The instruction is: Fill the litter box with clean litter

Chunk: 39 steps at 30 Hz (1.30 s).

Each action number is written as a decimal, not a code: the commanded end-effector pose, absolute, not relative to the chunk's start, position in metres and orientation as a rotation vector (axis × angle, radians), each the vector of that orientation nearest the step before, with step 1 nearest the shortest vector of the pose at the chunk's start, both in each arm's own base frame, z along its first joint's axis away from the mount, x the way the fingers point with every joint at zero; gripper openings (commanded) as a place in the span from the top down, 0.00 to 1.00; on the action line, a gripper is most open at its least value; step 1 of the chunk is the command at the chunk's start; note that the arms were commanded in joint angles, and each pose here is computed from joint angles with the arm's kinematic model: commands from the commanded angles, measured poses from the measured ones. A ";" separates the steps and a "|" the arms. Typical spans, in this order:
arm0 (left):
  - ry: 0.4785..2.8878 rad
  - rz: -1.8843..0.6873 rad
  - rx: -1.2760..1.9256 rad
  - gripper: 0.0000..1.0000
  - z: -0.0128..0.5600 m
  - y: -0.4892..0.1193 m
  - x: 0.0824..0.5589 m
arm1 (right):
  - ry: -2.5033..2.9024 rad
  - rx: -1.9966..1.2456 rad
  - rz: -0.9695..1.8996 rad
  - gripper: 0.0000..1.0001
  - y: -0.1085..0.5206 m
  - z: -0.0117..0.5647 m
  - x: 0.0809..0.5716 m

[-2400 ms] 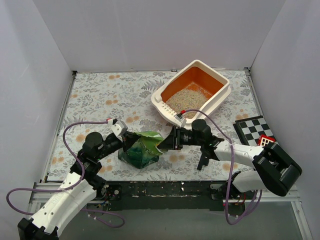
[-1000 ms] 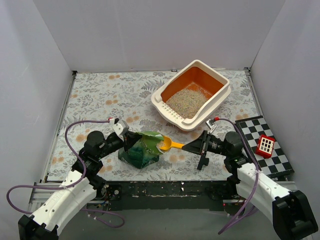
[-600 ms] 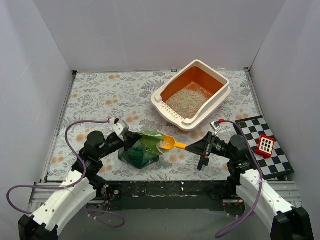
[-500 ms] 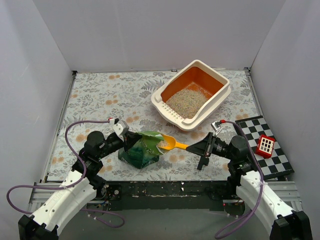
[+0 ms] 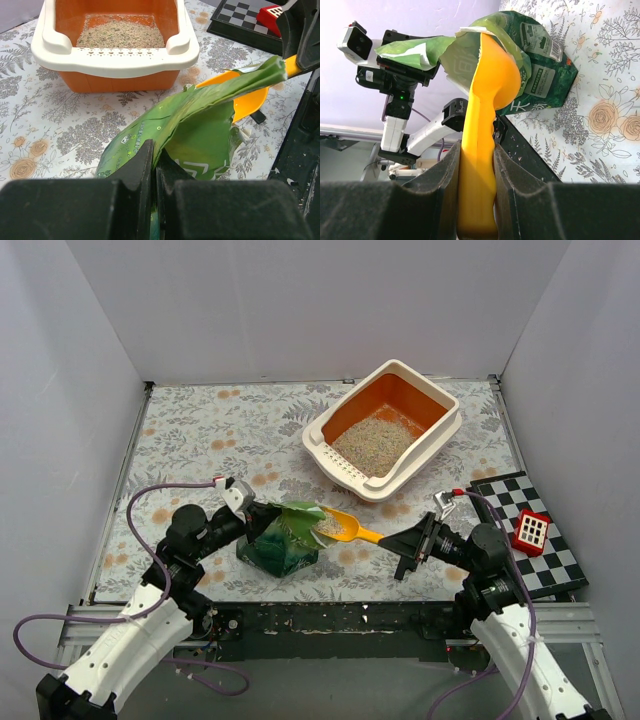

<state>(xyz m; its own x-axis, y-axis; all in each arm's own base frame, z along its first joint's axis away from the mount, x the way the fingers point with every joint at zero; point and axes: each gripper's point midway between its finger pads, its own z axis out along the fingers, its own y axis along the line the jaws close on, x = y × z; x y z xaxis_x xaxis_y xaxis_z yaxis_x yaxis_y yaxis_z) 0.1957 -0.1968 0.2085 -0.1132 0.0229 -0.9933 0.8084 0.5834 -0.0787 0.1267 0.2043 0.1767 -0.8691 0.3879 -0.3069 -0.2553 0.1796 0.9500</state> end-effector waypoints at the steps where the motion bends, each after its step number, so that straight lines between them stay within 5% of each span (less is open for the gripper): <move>1: 1.574 -0.752 0.687 1.00 0.205 -0.192 0.198 | 1.948 0.198 1.688 0.99 0.197 0.184 0.131; 39: 1.655 -0.537 0.443 1.00 0.201 -0.155 0.230 | 1.758 0.247 1.804 0.99 0.188 0.261 0.113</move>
